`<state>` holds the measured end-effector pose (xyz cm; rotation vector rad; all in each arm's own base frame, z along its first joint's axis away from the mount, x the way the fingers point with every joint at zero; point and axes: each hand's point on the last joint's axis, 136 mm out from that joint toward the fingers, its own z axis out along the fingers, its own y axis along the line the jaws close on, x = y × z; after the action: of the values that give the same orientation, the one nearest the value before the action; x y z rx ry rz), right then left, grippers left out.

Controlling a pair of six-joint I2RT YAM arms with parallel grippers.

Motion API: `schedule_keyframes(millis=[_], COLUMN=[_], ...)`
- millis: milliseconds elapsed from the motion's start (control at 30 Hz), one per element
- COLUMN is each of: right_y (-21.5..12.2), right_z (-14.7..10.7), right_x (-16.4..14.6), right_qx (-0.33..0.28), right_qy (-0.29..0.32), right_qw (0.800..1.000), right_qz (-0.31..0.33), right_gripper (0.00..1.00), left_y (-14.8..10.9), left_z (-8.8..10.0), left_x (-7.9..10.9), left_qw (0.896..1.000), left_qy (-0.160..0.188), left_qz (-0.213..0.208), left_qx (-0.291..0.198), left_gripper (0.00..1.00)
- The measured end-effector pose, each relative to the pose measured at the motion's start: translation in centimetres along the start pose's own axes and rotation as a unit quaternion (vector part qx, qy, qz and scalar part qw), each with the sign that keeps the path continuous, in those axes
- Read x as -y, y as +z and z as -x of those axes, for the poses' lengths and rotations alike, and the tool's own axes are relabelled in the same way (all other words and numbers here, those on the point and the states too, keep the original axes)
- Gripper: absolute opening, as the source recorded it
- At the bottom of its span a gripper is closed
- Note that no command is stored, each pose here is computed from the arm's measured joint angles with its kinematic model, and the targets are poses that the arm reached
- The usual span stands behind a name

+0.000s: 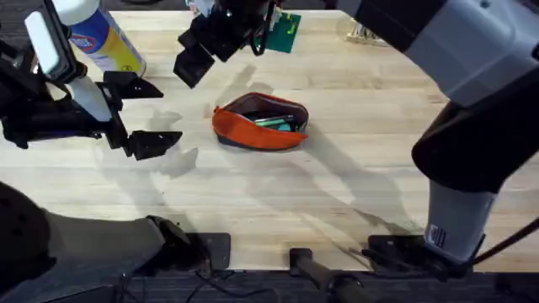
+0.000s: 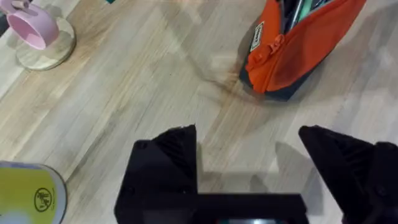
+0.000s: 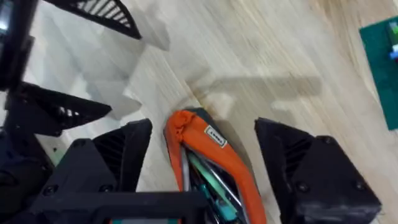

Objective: Unzip the bag, pick up the pens from the table one at a time and place them inside, then zip the bag closed.

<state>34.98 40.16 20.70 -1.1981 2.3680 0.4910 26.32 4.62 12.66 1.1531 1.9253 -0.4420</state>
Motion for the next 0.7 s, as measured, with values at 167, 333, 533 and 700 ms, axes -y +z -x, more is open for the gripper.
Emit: schedule_keyframes(millis=[167, 333, 533, 700], right_y=[0.2, 0.3, 0.6, 2.7], right_z=[-1.0, -1.6, -1.8, -2.6], right_x=[-0.6, -1.3, -1.8, -2.0], right_qx=[-0.024, -0.039, -0.042, -0.063], right_qy=[-0.011, -0.016, -0.015, -0.014], right_qw=[0.999, 0.999, 0.999, 0.998], right_qz=[-0.027, -0.034, -0.027, -0.022], right_gripper=[0.996, 0.995, 0.996, 0.997], left_y=[0.0, 0.0, 0.0, 0.0], left_z=[0.0, 0.0, 0.0, 0.0], left_x=[0.0, 0.0, 0.0, 0.0], left_qw=[1.000, 1.000, 1.000, 1.000], left_qy=[0.000, 0.000, 0.000, 0.000], left_qz=[0.000, 0.000, 0.000, 0.000], left_qx=[0.000, 0.000, 0.000, 0.000], left_gripper=[0.993, 0.993, 0.993, 0.993])
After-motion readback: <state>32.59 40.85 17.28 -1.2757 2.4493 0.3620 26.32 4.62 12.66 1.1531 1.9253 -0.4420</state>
